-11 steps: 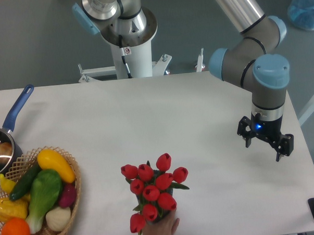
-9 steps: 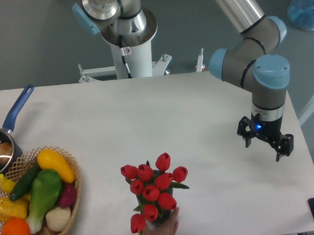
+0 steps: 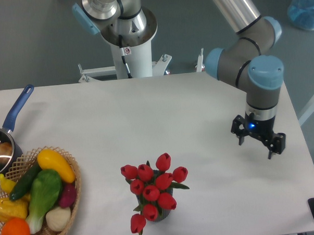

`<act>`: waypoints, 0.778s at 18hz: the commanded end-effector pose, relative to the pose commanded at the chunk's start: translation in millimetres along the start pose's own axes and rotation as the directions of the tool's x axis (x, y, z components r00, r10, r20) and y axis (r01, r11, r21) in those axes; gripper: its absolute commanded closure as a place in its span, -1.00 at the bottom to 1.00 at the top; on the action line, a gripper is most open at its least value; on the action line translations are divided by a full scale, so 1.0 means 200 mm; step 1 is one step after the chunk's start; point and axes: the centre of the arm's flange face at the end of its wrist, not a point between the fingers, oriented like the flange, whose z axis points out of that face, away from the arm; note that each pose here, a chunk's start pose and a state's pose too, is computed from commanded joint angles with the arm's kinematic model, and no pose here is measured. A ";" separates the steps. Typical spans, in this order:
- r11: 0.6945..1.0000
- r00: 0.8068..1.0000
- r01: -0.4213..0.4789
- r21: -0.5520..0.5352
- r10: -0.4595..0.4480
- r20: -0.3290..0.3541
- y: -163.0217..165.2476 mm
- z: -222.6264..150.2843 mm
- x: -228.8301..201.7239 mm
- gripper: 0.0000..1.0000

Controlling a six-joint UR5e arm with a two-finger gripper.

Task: Pick up the flowers from the vase
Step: 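Move the open gripper toward the red tulip stems above the vase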

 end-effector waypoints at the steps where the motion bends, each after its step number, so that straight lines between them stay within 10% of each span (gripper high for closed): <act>1: 1.000 1.000 -0.011 0.004 0.011 -0.012 -0.04 0.04 0.02 -1.00; 9: 0.983 0.993 0.103 0.154 -0.111 0.043 -0.35 -0.20 0.02 -1.00; 14: 0.860 0.992 0.125 0.496 -0.097 -0.080 -0.46 -0.24 0.04 -1.00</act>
